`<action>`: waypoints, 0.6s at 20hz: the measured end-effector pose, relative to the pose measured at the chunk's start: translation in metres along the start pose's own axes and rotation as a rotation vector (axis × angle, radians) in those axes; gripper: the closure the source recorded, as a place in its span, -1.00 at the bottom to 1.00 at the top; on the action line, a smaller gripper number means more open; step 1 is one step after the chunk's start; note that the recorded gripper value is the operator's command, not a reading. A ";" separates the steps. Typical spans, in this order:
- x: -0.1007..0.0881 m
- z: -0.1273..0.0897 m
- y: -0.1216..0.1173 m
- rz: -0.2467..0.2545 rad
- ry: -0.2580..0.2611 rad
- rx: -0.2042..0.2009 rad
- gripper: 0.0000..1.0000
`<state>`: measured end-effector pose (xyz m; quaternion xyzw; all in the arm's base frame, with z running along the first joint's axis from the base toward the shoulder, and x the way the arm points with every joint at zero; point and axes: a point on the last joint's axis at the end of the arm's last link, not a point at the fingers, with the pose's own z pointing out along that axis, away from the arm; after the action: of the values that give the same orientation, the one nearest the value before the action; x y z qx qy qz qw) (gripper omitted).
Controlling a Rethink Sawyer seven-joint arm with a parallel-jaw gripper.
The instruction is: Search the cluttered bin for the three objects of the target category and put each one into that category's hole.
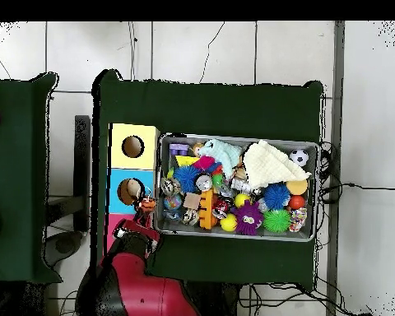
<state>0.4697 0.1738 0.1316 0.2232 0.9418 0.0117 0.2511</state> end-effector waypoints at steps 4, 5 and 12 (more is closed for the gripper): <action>0.023 0.000 0.011 -0.042 0.018 -0.010 1.00; 0.029 0.000 0.014 -0.053 0.025 -0.012 1.00; 0.050 -0.005 0.019 -0.082 0.051 -0.020 1.00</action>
<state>0.4367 0.2131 0.1152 0.1813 0.9562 0.0164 0.2293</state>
